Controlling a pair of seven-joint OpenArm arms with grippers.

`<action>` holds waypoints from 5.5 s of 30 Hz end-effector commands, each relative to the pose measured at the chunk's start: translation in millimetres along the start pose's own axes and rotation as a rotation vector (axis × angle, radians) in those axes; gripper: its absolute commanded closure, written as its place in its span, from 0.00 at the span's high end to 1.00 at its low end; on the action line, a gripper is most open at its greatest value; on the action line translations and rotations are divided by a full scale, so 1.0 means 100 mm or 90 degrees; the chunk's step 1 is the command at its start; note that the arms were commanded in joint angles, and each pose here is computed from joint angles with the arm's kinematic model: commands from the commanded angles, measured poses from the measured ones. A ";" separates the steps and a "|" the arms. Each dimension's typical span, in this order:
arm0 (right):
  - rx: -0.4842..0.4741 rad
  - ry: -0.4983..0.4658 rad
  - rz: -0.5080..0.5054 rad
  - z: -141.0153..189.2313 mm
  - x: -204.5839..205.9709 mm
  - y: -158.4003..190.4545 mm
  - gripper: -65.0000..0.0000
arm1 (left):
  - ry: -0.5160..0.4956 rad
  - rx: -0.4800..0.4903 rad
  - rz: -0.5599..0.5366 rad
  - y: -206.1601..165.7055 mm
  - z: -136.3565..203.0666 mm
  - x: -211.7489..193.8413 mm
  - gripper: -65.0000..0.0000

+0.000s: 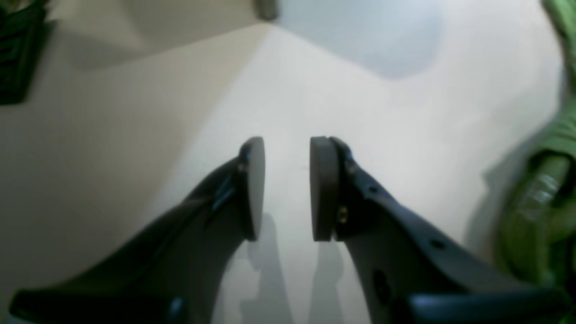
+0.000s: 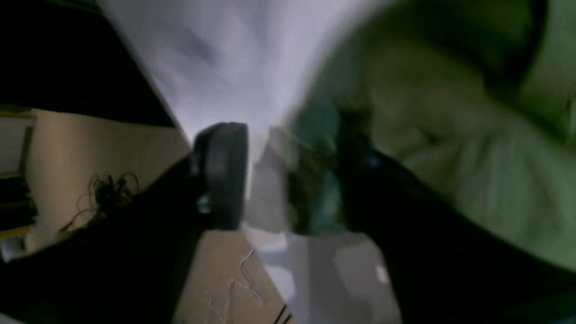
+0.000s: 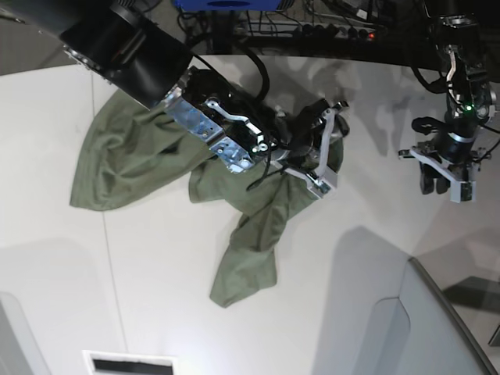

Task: Layout the t-shirt on the table in an organized manner, then fold the t-shirt properly
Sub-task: 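Lift the shirt with the right gripper, shaking it loose, then move the left gripper to the shirt and grasp cloth beside the right gripper, then pull the grasped cloth away from the right gripper with the left gripper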

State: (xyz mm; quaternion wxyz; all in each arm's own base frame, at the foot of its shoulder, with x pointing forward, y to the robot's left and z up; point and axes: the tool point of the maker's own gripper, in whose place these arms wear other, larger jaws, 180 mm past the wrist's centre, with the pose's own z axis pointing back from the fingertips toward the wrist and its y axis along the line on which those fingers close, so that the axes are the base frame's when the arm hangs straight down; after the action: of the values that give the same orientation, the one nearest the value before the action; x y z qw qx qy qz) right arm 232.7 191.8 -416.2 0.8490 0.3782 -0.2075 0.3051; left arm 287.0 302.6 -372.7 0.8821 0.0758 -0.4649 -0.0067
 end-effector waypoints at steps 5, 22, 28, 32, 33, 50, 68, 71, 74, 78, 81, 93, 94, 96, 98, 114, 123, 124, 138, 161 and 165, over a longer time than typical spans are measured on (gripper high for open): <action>-0.006 -0.104 0.021 0.43 0.40 -0.10 0.48 | -0.101 -0.106 -0.052 -0.66 0.14 0.57 0.28; -0.133 -0.249 -0.129 1.37 0.30 -0.94 0.48 | 0.156 -0.210 0.086 -1.19 -0.36 0.32 0.29; -0.130 -0.245 -0.130 1.35 0.28 -0.93 0.47 | 0.109 -0.269 0.026 -1.61 -0.44 0.38 0.29; -0.129 -0.245 -0.132 1.34 0.28 -0.93 0.47 | 0.120 -0.274 0.030 -1.76 -0.55 0.41 0.29; -0.129 -0.245 -0.132 1.34 0.28 -0.93 0.47 | 0.131 -0.265 0.046 -1.79 -0.61 0.40 0.29; -0.131 -0.237 -0.143 1.32 0.19 -0.93 0.47 | 0.199 -0.274 0.056 -2.23 -0.92 0.38 0.29; -0.133 -0.235 -0.145 1.32 0.17 -0.94 0.48 | 0.221 -0.274 0.146 -2.14 -0.85 0.47 0.60; -0.134 -0.236 -0.144 1.33 0.17 -0.94 0.48 | 0.226 -0.266 0.144 -2.09 -0.87 0.44 0.59; -0.134 -0.236 -0.144 1.33 0.17 -0.94 0.48 | 0.233 -0.262 0.139 -2.08 -0.86 0.37 0.60; -0.133 -0.235 -0.144 1.32 0.17 -0.94 0.48 | 0.239 -0.256 0.122 -2.11 -0.85 0.30 0.60; -0.133 -0.235 -0.144 1.32 0.17 -0.94 0.48 | 0.241 -0.264 0.125 -2.18 -0.83 0.29 0.60; -0.129 -0.233 -0.146 1.31 0.16 -0.92 0.48 | 0.303 -0.260 0.144 -2.27 -0.87 -0.05 0.58; -0.129 -0.233 -0.146 1.31 0.16 -0.92 0.48 | 0.302 -0.261 0.144 -2.27 -0.87 -0.05 0.58; -0.128 -0.233 -0.147 1.30 0.15 -0.91 0.47 | 0.302 -0.261 0.144 -2.27 -0.87 -0.05 0.58; -0.128 -0.233 -0.147 1.30 0.15 -0.91 0.47 | 0.300 -0.261 0.143 -2.27 -0.87 -0.03 0.58; -0.129 -0.232 -0.145 1.30 0.15 -0.91 0.47 | 0.253 -0.277 0.139 -2.32 -0.84 0.25 0.58; -0.130 -0.234 -0.146 1.31 0.15 -0.92 0.47 | 0.289 -0.286 0.154 -2.48 -0.83 0.06 0.58; -0.130 -0.234 -0.146 1.31 0.15 -0.92 0.47 | 0.292 -0.287 0.155 -2.50 -0.83 0.05 0.58; -0.130 -0.234 -0.146 1.31 0.15 -0.92 0.47 | 0.283 -0.287 0.158 -2.49 -0.84 0.11 0.00; -0.134 -0.235 -0.143 1.32 0.17 -0.94 0.47 | 0.138 -0.077 0.121 -0.43 -0.94 0.93 0.00; -0.134 -0.236 -0.142 1.33 0.18 -0.94 0.47 | 0.139 -0.031 0.126 -0.03 -0.88 0.87 0.00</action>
State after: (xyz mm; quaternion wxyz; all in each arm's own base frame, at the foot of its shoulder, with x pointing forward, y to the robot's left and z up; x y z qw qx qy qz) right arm 282.7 44.1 -385.7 0.8722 0.3491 -0.3247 0.1094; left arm 396.5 303.4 -367.7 0.9350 0.0106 -0.3451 0.0810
